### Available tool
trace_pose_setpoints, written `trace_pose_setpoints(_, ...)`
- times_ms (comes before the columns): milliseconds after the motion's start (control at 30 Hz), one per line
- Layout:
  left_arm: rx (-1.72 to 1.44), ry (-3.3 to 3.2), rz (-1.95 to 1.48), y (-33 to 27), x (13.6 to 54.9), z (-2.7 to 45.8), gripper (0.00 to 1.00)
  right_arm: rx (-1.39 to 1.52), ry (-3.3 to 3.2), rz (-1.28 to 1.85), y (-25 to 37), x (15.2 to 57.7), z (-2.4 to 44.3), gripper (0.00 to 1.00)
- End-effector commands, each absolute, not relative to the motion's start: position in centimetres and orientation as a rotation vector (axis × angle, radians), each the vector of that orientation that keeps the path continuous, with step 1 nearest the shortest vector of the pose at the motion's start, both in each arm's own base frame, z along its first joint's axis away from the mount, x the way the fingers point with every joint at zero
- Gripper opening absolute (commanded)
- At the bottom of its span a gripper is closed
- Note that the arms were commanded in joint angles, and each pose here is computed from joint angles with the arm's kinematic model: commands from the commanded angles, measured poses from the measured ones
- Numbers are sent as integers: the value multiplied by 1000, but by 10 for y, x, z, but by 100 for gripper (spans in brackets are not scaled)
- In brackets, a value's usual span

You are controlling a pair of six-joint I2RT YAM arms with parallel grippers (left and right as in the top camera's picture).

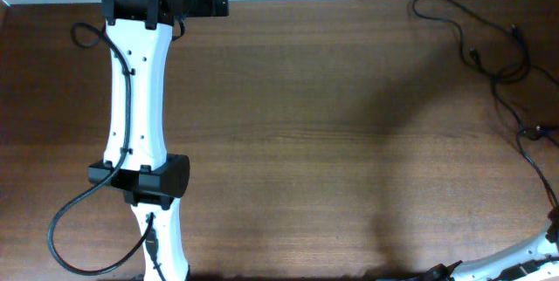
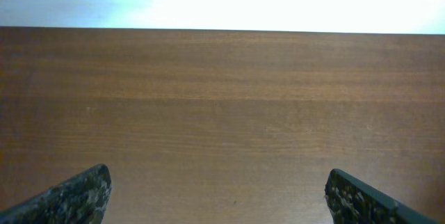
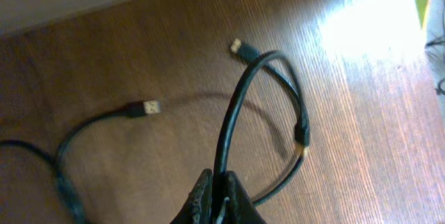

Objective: Untangle cables

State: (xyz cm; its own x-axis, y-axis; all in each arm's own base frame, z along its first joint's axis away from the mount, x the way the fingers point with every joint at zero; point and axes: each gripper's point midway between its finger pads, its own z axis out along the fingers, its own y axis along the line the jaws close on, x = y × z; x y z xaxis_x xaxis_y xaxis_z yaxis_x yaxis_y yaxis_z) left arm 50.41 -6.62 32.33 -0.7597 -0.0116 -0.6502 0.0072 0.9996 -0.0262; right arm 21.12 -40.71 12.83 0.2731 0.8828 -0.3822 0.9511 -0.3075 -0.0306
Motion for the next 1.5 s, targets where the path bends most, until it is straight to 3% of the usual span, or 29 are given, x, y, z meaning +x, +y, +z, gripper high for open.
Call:
trace_pose_setpoints(0,11,2426,-49,-69,504,326,99,2333,1692,-517,-406,210,119,4)
trace_pose_setpoints(133,11,2426,-49,-69,504,326,99,2314,1692,-516,-409,212,109,4)
trace_pose_setpoints(167,11,2427,-48,-69,504,325,99,2309,1687,-508,-410,214,109,58)
trace_pose_setpoints(200,11,2428,-48,-69,504,325,99,2302,1685,-481,-410,218,109,99)
trace_pose_setpoints(367,11,2433,-48,-69,503,324,99,2089,1825,-363,-416,251,135,99)
trace_pose_setpoints(600,17,2437,-60,-71,502,324,99,1356,1998,-485,-394,338,296,99)
trace_pose_setpoints(667,17,2437,-60,-71,502,324,99,1226,2087,-499,-374,353,304,99)
trace_pose_setpoints(767,16,2433,-60,-71,503,325,99,994,2272,-464,-323,386,296,99)
trace_pose_setpoints(900,24,2412,-88,-75,507,328,99,398,2411,-283,-210,461,299,99)
trace_pose_setpoints(1033,31,2315,-129,-81,520,348,99,33,2275,-195,-111,501,356,99)
trace_pose_setpoints(1100,28,2188,-146,-83,531,380,99,-33,2120,-189,-81,503,413,99)
trace_pose_setpoints(1133,21,2048,-165,-83,537,418,99,-64,1991,-183,-66,497,459,99)
trace_pose_setpoints(1233,-16,1847,-144,-75,539,475,99,-110,1798,-93,-45,479,523,99)
trace_pose_setpoints(1367,-36,1573,29,-48,516,560,99,-113,1716,-22,-40,432,562,99)
trace_pose_setpoints(1467,-69,1589,106,-33,500,565,99,-113,1708,-57,-38,401,565,99)
